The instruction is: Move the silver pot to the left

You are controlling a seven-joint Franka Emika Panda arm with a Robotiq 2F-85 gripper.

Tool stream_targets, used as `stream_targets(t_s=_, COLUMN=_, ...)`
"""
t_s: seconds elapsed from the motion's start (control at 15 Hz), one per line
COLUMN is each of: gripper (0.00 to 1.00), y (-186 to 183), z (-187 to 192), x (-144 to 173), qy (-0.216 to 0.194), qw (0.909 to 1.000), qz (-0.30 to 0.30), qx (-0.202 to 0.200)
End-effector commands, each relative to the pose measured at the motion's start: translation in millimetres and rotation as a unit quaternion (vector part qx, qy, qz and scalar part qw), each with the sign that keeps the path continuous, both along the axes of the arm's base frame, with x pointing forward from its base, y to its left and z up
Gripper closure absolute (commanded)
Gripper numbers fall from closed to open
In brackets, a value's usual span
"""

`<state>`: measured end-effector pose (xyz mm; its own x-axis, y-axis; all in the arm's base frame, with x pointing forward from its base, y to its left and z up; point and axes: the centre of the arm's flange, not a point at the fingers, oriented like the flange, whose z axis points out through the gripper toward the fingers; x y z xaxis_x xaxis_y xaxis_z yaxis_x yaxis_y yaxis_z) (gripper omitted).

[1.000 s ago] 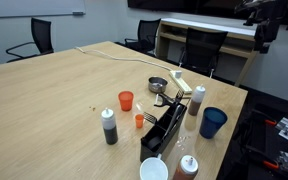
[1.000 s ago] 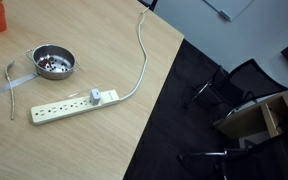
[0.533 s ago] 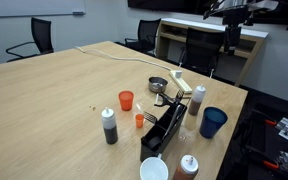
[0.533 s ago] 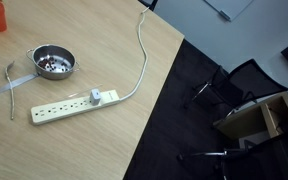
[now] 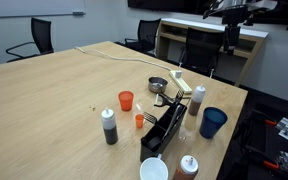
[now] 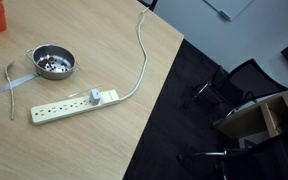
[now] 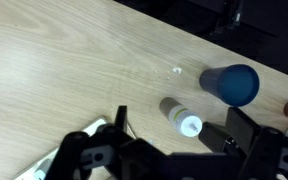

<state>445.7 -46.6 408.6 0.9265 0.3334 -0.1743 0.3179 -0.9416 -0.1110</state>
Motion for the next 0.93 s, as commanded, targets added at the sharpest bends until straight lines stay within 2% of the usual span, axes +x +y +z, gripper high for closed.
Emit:
stream_targets(t_s=0.0, gripper=0.00, y=4.9, z=-4.0, x=14.7, qy=-0.036, qw=0.9993, qz=-0.003, qx=-0.011)
stream_targets(t_s=0.33, gripper=0.00, y=23.2, z=-37.0, x=57.4, qy=-0.063, qw=0.9972, qz=0.039, qx=-0.007)
stream_targets(t_s=0.47, gripper=0.00, y=28.5, z=-52.9, x=78.6, qy=-0.075, qw=0.9960, qz=0.046, qx=-0.018)
stream_targets(t_s=0.6, gripper=0.00, y=29.5, z=-63.7, x=101.2, qy=-0.088, qw=0.9956, qz=0.028, qx=-0.017)
stream_targets(t_s=0.8, gripper=0.00, y=23.3, z=-72.1, x=130.9, qy=-0.109, qw=0.9925, qz=-0.044, qx=-0.034)
stream_targets(t_s=0.87, gripper=0.00, y=25.0, z=-71.7, x=111.7, qy=-0.101, qw=0.9944, qz=-0.008, qx=-0.032)
